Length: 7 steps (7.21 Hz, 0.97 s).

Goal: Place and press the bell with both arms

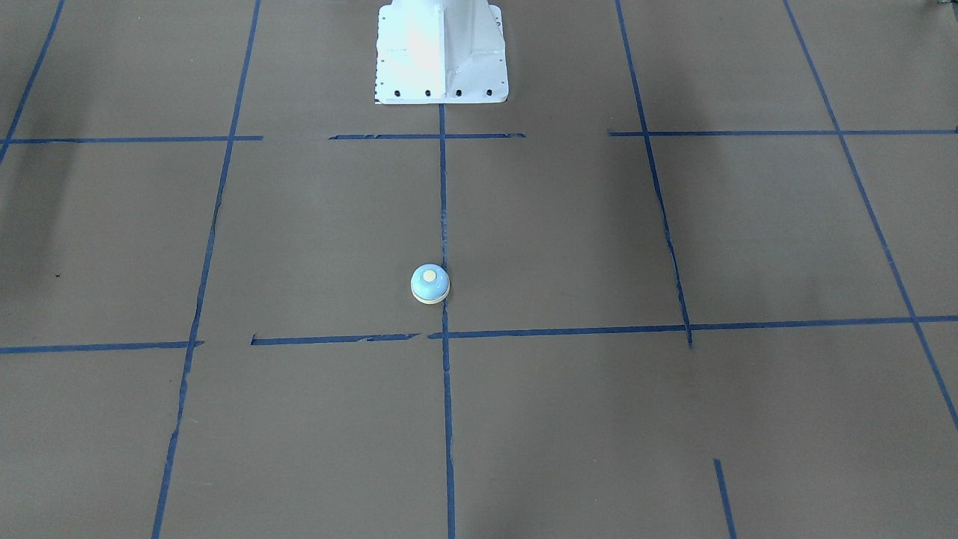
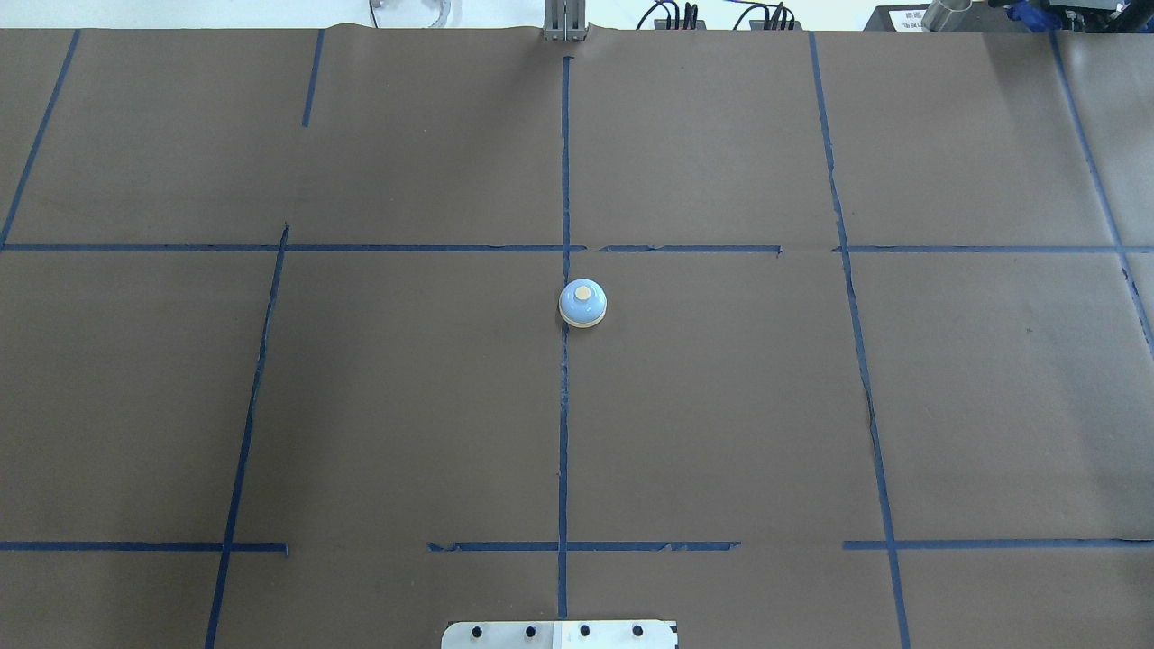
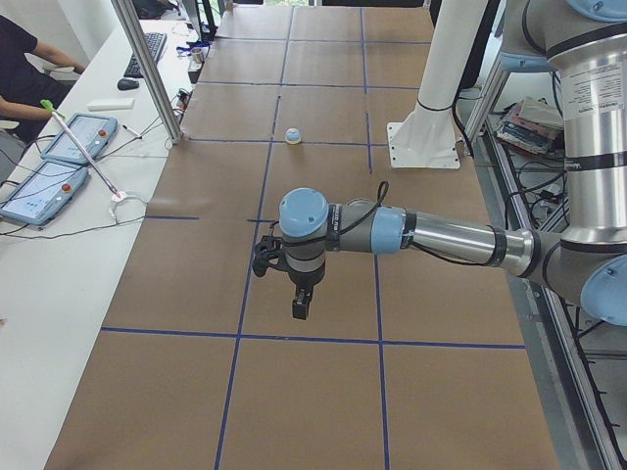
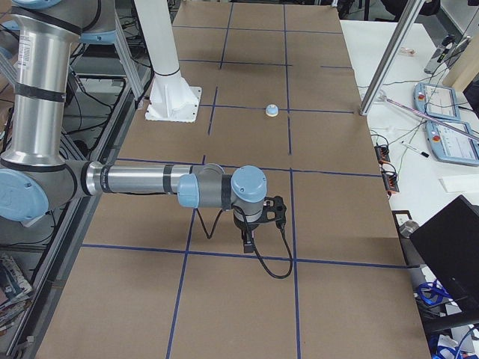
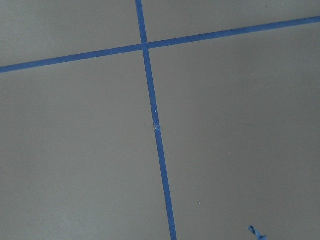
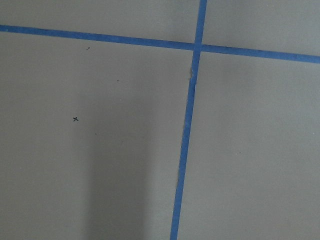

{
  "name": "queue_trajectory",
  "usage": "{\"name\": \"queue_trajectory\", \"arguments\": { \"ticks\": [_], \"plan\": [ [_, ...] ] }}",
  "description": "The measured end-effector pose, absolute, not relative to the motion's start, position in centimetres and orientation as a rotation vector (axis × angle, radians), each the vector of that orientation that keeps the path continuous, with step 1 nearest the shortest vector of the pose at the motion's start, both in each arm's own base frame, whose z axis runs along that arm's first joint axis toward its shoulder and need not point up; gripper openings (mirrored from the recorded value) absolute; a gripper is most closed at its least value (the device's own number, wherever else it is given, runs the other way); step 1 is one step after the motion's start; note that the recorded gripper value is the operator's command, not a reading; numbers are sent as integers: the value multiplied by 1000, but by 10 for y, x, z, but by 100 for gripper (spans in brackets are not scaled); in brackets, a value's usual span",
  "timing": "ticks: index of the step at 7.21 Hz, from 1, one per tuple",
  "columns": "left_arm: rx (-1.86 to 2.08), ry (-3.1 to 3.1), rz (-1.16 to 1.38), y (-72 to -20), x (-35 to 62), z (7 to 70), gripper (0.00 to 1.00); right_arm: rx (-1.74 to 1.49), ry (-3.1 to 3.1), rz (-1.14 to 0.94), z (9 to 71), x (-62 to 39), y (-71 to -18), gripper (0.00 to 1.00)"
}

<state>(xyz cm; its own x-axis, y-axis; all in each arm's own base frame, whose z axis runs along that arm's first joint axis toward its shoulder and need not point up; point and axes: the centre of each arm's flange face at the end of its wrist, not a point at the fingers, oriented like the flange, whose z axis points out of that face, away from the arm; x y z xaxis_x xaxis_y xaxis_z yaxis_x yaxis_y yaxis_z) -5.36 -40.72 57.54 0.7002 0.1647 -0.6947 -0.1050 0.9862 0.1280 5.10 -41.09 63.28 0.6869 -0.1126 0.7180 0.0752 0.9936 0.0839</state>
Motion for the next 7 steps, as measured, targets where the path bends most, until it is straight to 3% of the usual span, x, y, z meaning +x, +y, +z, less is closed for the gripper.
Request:
{"name": "queue_trajectory", "arguments": {
  "ticks": [7],
  "plan": [
    [146, 773, 186, -435, -50, 553, 100, 100, -807, -109, 607, 55, -424, 100]
  ]
}}
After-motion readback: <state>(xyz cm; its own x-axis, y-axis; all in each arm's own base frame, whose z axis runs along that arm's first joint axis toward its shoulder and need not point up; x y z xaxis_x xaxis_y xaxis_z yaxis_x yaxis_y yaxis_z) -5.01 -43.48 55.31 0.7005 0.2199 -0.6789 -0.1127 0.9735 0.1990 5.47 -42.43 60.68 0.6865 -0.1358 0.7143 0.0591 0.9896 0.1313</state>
